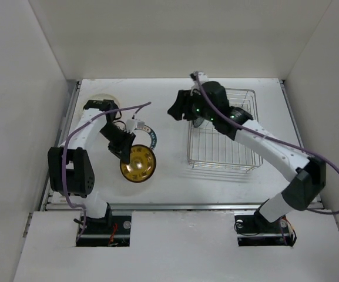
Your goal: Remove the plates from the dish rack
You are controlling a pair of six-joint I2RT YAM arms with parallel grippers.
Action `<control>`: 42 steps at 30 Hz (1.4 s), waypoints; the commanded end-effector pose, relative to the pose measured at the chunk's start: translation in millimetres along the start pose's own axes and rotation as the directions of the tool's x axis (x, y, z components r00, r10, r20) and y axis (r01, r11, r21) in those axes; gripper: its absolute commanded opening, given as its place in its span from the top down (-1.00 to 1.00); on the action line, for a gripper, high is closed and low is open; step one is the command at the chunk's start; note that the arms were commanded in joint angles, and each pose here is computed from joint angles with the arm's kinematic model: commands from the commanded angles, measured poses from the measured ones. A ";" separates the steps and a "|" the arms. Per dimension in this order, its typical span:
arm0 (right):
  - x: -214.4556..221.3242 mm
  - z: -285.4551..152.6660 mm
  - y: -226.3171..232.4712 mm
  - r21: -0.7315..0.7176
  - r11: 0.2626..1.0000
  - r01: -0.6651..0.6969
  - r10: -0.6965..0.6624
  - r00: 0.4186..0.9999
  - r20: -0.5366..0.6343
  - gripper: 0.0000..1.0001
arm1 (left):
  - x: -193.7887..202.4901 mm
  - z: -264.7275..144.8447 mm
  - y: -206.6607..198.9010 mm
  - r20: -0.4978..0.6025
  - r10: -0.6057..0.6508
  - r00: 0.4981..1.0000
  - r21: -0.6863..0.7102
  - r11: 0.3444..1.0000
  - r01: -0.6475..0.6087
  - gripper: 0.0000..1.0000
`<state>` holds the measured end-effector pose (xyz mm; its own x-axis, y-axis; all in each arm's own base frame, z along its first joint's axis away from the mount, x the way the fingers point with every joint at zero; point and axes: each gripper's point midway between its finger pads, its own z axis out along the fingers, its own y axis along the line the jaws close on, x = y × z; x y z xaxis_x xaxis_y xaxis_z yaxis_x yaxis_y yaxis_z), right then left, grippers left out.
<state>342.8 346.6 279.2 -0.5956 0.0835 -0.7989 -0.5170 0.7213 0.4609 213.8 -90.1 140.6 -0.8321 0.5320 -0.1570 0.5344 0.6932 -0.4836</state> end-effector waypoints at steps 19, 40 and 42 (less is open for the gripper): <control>-44.2 -59.2 -54.5 0.275 0.954 -0.118 0.059 0.975 0.212 -0.28 | -30.5 101.4 -12.4 -0.258 0.191 0.947 0.007 0.981 -0.196 0.66; -45.9 -66.5 -60.2 0.308 0.945 -0.115 0.044 0.973 0.228 -0.30 | -46.2 107.1 -8.5 -0.234 0.166 0.958 -0.055 0.982 -0.183 0.27; -48.2 -69.6 -58.5 0.303 0.946 -0.116 0.044 0.971 0.236 -0.30 | -47.3 104.4 -10.0 -0.225 0.171 0.959 -0.058 0.980 -0.189 0.27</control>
<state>363.2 260.6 297.4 -0.4974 0.2482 -0.8313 -0.2293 0.8865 0.4019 229.6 -168.2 48.5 -0.6832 0.7302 -0.0060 0.6694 0.6229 -0.4049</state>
